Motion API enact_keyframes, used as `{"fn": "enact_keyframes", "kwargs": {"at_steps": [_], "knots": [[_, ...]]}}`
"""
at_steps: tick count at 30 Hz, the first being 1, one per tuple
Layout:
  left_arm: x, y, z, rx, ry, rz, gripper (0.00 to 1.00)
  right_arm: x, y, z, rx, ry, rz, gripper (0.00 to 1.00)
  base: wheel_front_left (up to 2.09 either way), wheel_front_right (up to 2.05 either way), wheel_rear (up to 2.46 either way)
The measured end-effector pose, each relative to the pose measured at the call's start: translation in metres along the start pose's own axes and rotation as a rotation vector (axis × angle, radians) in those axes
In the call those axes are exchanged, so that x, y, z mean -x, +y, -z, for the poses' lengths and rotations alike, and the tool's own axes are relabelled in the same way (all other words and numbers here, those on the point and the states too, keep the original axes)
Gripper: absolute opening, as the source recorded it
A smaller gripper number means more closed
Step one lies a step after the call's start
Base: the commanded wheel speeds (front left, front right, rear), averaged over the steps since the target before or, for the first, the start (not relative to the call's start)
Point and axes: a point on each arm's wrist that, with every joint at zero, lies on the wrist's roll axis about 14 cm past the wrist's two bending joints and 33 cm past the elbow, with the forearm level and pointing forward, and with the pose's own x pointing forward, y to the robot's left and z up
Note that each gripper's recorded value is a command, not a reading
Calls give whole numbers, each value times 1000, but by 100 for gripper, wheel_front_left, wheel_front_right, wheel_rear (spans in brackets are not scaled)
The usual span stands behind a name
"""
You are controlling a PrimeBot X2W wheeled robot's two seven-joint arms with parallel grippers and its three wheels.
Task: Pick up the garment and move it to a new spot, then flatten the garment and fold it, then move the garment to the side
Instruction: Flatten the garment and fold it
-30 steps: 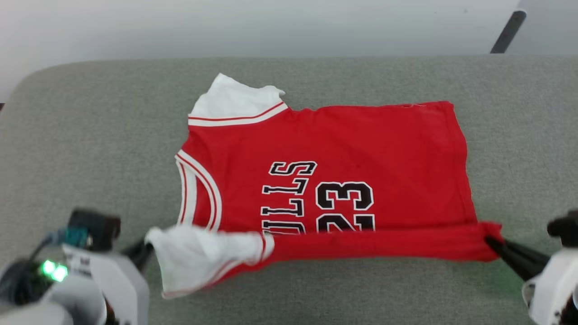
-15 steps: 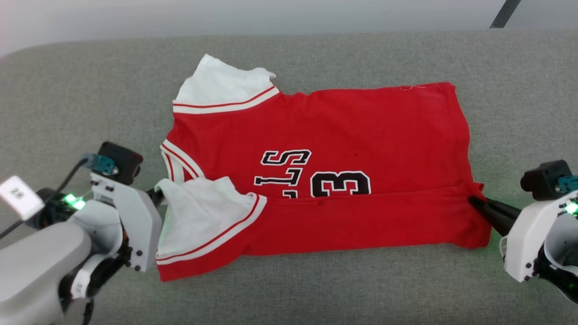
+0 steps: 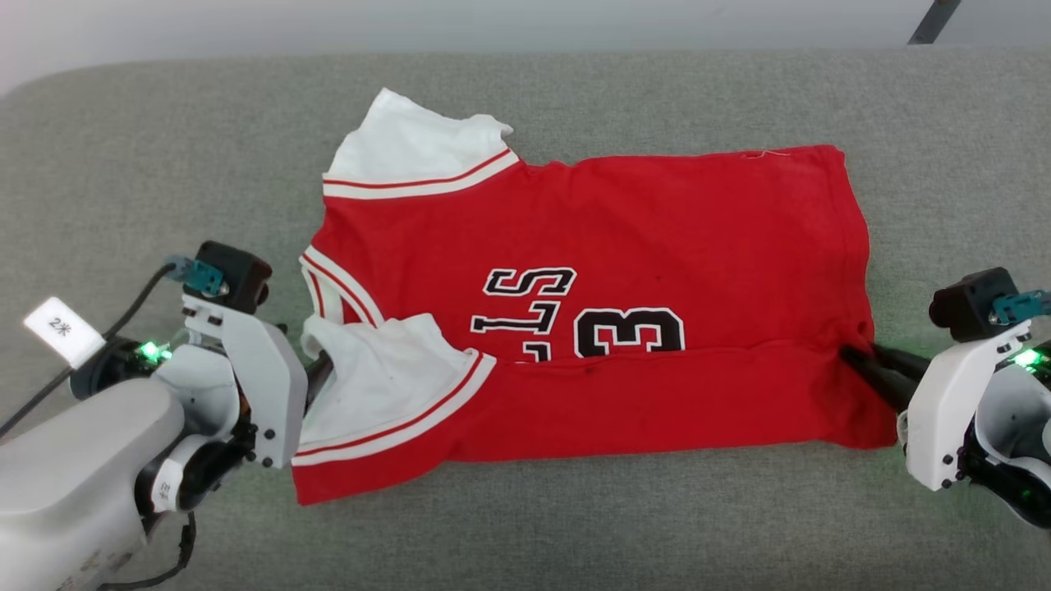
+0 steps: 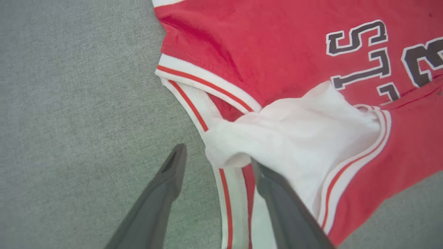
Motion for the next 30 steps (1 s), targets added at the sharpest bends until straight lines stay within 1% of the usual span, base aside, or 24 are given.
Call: {"fn": "enact_keyframes", "kwargs": {"at_steps": [5,8,14,18,21,24,30], "knots": [[9,1,-8,-2,-44,-12,100,0,-2,-4,2,16,5,100,0,0,0],[18,2,-16,-3,-90,-23,100,1,1,-11,21,1,1,100,0,0,0],[38,-1,-23,10,-168,-39,100,7,7,-42,77,-98,-4,100,0,0,0],[52,-5,-18,27,-191,-52,100,13,13,-56,96,-166,-10,100,0,0,0],[60,-11,-8,59,-173,-55,100,19,17,-67,108,-217,-12,100,0,0,0],[64,-19,8,103,-123,-43,100,25,21,-72,108,-253,-12,100,0,0,0],[64,-29,30,163,-24,-22,100,39,28,-76,74,-316,-9,100,0,0,0]]}}
